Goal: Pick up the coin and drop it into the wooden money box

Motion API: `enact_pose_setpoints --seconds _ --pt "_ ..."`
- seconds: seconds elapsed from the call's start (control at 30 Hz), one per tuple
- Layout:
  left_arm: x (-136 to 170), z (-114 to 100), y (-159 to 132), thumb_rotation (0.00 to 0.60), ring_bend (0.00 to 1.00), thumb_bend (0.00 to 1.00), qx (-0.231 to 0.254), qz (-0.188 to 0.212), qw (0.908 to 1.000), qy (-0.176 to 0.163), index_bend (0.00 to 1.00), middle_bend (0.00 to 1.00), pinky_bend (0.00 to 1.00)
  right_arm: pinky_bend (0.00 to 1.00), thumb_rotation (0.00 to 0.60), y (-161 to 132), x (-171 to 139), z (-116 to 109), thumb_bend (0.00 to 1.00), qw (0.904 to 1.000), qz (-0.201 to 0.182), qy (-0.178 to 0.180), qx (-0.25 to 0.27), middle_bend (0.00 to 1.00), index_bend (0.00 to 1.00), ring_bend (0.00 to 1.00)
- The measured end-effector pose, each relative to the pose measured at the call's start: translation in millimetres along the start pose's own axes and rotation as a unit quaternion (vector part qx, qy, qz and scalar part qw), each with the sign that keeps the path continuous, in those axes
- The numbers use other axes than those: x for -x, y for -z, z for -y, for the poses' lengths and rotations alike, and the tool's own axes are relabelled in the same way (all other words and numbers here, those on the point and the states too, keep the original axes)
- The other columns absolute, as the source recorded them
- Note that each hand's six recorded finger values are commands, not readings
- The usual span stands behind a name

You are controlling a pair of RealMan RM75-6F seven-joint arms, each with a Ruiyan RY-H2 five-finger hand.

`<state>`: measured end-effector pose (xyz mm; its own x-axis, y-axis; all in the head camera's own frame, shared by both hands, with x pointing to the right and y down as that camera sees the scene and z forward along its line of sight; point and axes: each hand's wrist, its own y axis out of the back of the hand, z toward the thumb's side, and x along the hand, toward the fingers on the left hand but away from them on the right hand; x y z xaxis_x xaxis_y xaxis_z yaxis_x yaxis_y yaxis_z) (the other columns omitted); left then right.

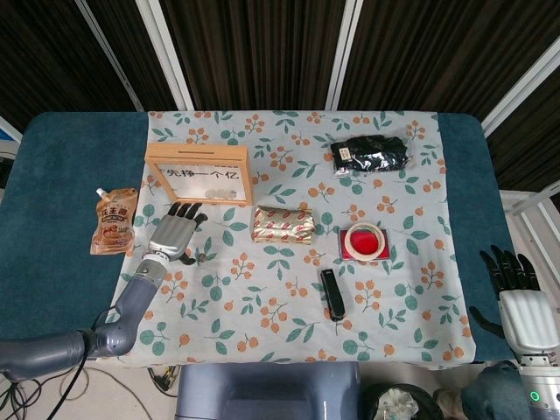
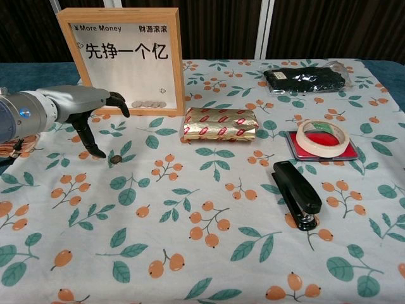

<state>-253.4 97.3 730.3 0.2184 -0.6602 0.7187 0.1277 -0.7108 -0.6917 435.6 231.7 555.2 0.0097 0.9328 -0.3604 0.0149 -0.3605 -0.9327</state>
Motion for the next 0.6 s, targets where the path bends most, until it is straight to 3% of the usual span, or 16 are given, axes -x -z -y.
enact_pose_setpoints --seconds 0.6 --pt "-9.1 7.5 -4.7 0.6 0.0 0.05 -0.009 -0.004 0.9999 0.005 0.22 0.0 0.0 0.0 0.6 0.0 0.5 1.6 0.3 1.0 0.003 -0.001 -0.001 0.0 0.0 0.0"
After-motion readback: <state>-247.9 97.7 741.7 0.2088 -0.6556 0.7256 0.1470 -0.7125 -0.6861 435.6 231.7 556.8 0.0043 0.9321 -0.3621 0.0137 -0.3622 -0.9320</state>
